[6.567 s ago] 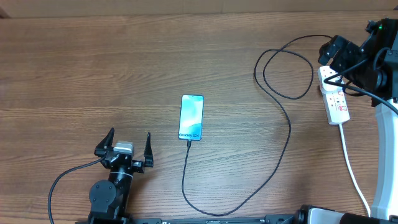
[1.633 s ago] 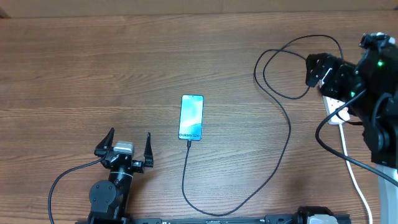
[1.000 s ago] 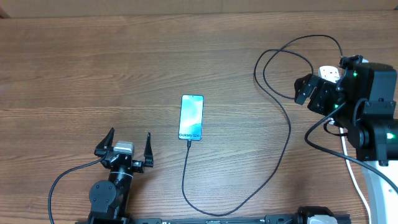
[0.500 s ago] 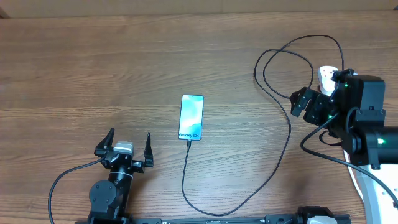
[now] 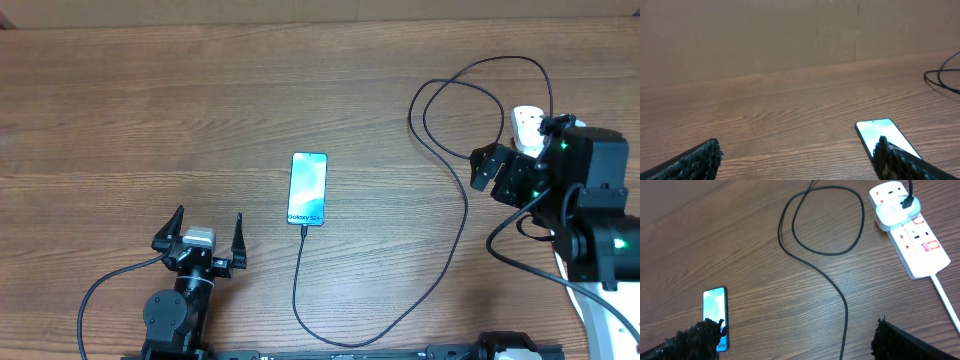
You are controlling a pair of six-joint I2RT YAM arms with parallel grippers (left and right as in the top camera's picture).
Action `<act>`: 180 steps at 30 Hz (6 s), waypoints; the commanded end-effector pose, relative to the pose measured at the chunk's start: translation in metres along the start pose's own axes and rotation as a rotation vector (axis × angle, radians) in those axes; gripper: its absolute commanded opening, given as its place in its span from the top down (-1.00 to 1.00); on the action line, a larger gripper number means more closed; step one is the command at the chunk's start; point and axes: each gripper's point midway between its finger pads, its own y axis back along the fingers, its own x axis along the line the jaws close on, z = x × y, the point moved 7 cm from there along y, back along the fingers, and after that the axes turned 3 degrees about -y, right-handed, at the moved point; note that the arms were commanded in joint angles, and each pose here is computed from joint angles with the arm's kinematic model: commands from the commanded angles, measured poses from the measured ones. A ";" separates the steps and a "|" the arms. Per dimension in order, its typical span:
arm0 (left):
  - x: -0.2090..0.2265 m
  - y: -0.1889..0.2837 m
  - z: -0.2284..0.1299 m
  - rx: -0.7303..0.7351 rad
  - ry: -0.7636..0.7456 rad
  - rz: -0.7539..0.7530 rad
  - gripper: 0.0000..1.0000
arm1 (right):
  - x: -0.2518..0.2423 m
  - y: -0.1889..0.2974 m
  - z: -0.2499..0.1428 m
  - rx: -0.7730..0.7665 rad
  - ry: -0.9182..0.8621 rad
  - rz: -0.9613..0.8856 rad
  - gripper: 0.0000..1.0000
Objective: Plug charger to phone and switch on socket
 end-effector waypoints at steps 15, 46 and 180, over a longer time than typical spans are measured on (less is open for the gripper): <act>0.001 0.000 0.000 -0.004 -0.023 0.014 -0.99 | 0.001 0.006 -0.001 -0.025 0.009 0.011 -1.00; 0.001 0.000 0.000 -0.004 -0.023 0.014 -0.99 | -0.034 -0.027 -0.073 0.125 -0.006 -0.054 -1.00; 0.001 0.000 0.000 -0.004 -0.023 0.014 -0.99 | -0.018 0.015 -0.053 -0.871 0.093 0.385 -1.00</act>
